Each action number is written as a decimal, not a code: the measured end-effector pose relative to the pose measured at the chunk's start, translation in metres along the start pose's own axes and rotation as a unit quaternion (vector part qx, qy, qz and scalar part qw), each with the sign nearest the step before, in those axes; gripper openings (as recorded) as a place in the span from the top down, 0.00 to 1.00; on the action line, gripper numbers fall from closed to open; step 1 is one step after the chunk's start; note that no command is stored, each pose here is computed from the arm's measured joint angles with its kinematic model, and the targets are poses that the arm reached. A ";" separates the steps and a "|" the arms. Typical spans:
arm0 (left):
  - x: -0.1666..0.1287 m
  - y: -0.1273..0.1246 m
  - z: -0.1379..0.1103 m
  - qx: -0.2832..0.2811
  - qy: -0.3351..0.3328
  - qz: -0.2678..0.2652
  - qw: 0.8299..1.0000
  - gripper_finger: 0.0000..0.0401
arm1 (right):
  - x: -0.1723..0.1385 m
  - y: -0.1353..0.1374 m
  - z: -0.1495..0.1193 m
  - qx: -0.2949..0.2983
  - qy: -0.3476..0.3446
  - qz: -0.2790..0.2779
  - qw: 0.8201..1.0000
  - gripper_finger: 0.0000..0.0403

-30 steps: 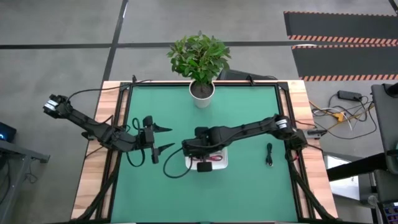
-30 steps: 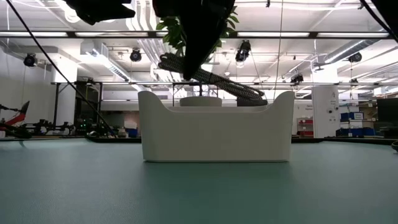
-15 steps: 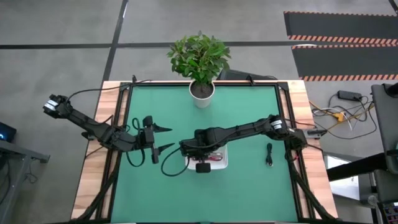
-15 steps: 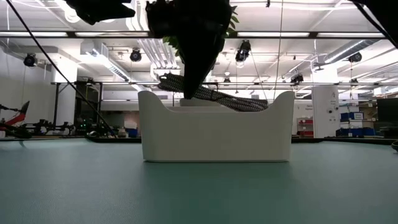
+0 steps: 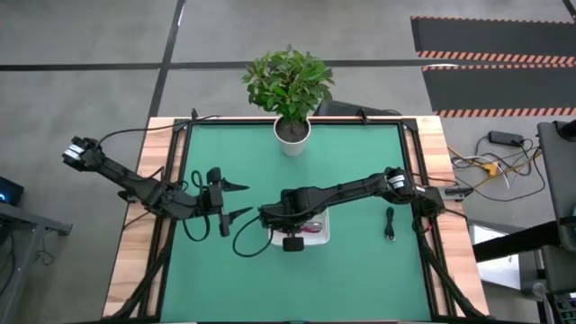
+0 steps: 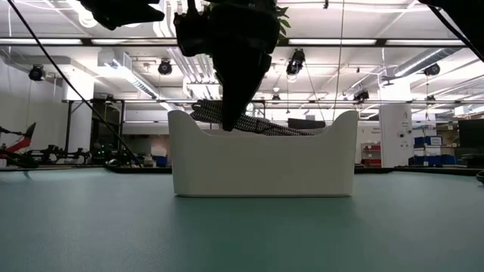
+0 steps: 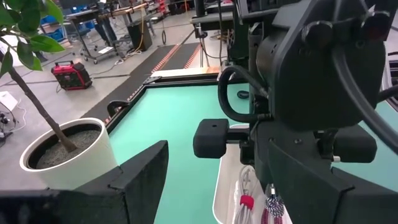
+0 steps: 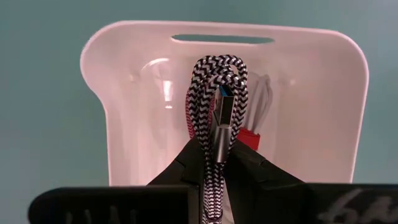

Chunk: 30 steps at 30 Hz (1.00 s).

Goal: Pick and place USB-C Cables
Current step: Put the white striped charger cable into the white bin

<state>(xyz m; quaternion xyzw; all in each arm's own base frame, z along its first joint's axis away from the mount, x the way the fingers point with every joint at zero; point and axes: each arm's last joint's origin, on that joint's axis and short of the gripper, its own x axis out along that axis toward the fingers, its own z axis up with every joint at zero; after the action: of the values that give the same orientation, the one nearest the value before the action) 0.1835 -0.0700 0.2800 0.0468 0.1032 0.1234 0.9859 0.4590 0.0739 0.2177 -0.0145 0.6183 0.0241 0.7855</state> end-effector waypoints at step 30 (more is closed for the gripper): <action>0.000 0.000 0.000 0.000 0.000 0.000 1.000 0.36 | 0.031 -0.003 -0.012 0.010 0.017 -0.003 1.000 0.93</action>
<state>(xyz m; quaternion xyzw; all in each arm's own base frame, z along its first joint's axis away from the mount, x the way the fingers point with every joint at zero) 0.1835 -0.0700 0.2800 0.0466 0.1032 0.1232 0.9859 0.4547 0.0711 0.1849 -0.0085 0.6320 0.0155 0.7748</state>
